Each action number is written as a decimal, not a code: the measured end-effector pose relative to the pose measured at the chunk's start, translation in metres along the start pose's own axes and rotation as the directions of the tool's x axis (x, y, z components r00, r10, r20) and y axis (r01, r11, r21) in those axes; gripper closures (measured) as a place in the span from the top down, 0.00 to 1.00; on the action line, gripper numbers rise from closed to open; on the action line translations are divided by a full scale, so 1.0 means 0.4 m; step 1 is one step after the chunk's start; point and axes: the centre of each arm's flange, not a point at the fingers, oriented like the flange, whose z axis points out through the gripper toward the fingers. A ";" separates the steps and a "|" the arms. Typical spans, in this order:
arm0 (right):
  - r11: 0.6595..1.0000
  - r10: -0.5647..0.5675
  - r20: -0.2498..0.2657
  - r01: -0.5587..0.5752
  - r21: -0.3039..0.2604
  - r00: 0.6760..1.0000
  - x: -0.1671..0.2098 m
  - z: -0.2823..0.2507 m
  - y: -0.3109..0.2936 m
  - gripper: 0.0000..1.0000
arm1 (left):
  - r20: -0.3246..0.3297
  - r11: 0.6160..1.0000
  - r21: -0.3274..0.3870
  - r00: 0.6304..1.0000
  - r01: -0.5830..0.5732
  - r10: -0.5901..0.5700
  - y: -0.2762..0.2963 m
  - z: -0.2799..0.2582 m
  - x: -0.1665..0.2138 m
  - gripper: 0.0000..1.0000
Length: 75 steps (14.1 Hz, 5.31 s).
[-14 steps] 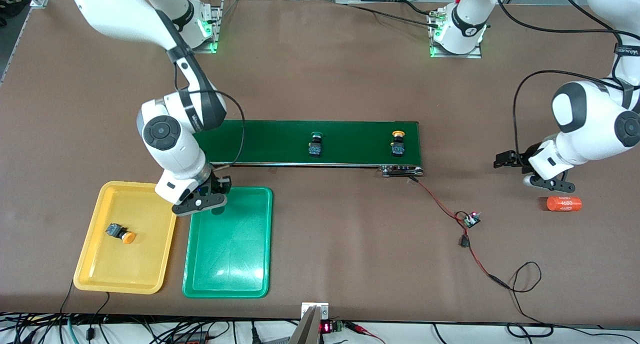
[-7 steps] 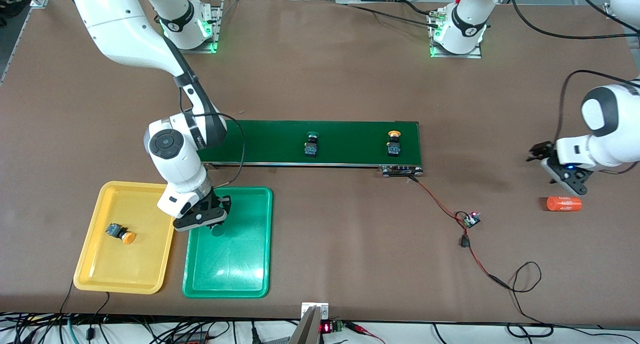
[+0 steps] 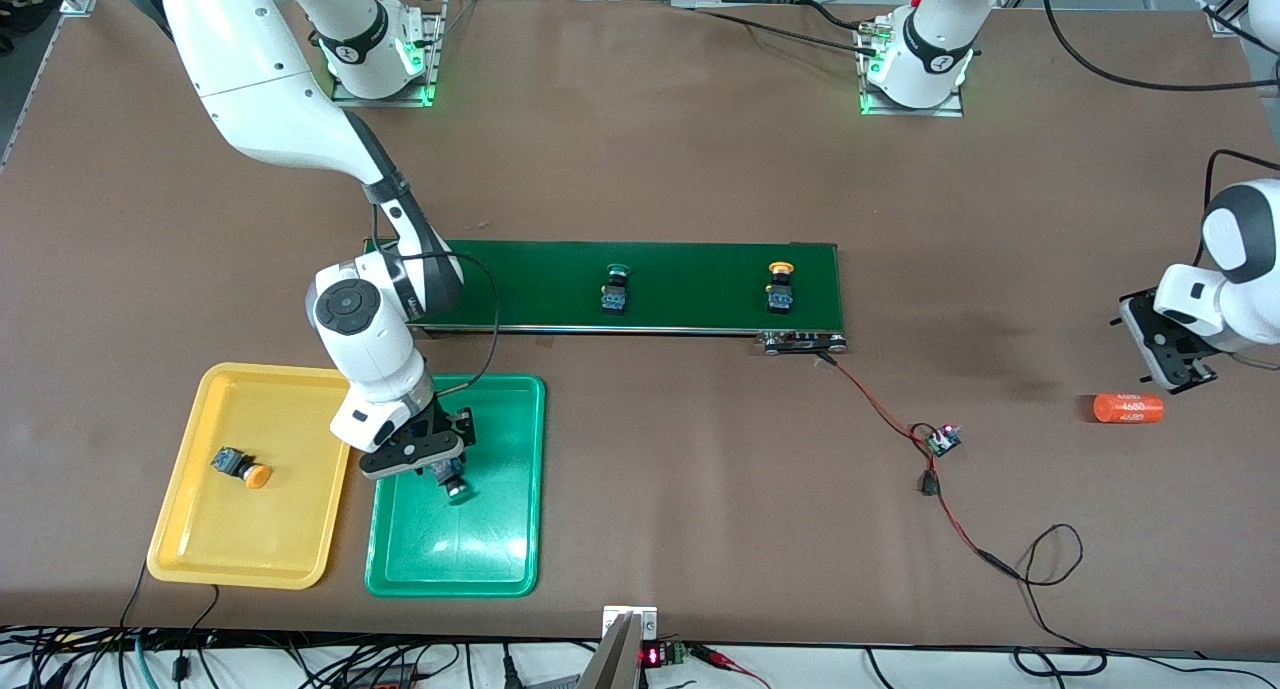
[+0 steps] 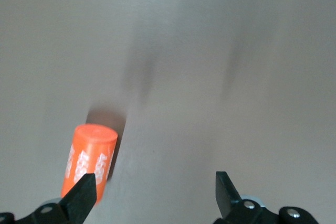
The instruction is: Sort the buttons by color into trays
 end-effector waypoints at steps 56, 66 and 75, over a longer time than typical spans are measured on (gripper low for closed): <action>0.898 0.434 0.208 -0.439 -0.024 0.877 -0.400 -0.640 -0.006 1.00 | -0.082 0.967 0.069 0.964 -0.247 0.252 -0.175 0.189 -0.080 1.00; 0.899 0.427 0.257 -0.438 -0.017 0.867 -0.426 -0.574 -0.156 1.00 | -0.086 0.963 0.070 0.960 -0.259 0.265 -0.185 0.181 -0.087 0.50; 0.932 0.359 0.253 -0.328 -0.156 0.899 -0.453 -0.499 -0.198 1.00 | -0.121 0.971 -0.045 0.966 -0.236 0.229 -0.153 0.042 0.018 0.50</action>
